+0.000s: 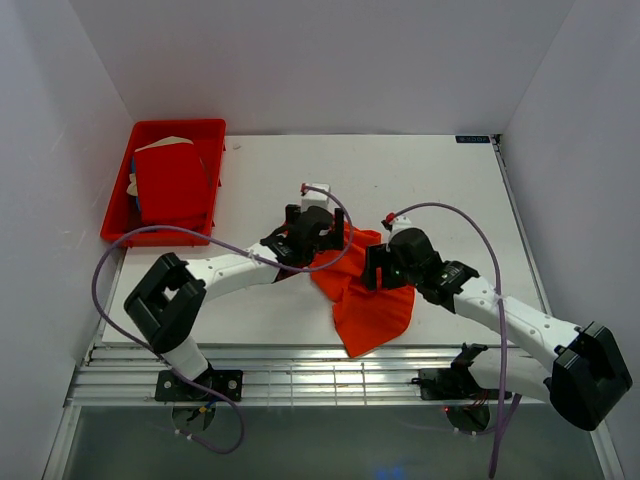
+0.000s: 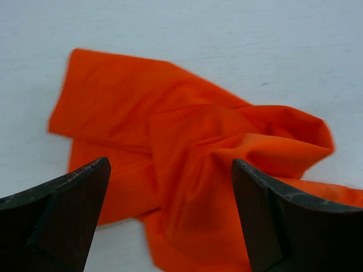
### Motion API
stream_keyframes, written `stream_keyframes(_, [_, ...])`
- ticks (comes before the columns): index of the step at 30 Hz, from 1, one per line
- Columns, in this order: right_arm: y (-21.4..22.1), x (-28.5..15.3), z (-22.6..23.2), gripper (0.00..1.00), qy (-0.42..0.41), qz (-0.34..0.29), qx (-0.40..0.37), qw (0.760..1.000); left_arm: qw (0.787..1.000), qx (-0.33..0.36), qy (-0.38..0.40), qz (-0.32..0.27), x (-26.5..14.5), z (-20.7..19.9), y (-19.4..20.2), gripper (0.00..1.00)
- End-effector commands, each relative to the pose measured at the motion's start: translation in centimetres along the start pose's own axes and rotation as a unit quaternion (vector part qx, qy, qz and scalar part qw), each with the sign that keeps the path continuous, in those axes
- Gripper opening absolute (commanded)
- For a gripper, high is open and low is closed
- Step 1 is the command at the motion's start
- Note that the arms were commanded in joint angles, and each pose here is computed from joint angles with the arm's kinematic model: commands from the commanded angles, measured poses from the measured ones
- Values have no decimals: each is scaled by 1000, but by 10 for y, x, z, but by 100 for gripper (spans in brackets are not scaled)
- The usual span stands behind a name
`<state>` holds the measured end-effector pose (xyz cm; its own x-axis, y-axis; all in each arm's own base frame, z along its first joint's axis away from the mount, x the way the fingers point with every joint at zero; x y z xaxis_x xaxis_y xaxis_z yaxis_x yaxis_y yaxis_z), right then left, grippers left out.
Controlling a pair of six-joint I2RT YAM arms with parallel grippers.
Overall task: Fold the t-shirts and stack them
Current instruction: Flatten the tshirt out
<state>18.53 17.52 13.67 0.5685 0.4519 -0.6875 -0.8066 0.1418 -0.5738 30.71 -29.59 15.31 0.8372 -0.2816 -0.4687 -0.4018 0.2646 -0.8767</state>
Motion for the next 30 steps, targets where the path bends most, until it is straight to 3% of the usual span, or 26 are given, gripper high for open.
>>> stream_keyframes(1, [-40, -5, 40, 76, -47, -76, -21, 996, 990, -72, -109, -56, -31, 59, -21, 98])
stream_keyframes(8, [-47, 27, 90, 68, -52, -47, -76, 995, 986, -91, -140, -13, -17, 112, 12, 97])
stream_keyframes(12, [-55, 48, 112, 66, -41, -41, -84, 995, 988, -81, -131, -12, 3, 113, 17, 93])
stream_keyframes(20, [-43, 85, 113, 61, 37, -8, -109, 993, 990, -77, -115, 19, 39, 118, 32, 86])
stream_keyframes(23, [-33, 92, 107, 51, 63, 7, -116, 991, 990, -80, -117, 25, 45, 124, 39, 85])
stream_keyframes(24, [-32, 94, 105, 40, 67, 9, -117, 991, 990, -82, -116, 23, 46, 125, 39, 84])
stream_keyframes(27, [-23, 101, 99, 22, 82, 20, -117, 990, 989, -87, -113, 26, 48, 129, 44, 84])
stream_keyframes(30, [-18, 106, 96, 23, 94, 27, -118, 988, 990, -94, -102, 26, 51, 130, 46, 84])
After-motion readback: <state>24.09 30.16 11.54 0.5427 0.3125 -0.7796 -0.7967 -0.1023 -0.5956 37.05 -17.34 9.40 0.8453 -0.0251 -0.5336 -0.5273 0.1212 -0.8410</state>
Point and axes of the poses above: each gripper's point midway between its finger pads, its own x axis out along the fingers, its own z axis along the line the jaws close on, y = z × x, the point moved 6 cm from there along -x, back along the fingers, and after that the axes turned 15 degrees about x, right-handed, at the moved point
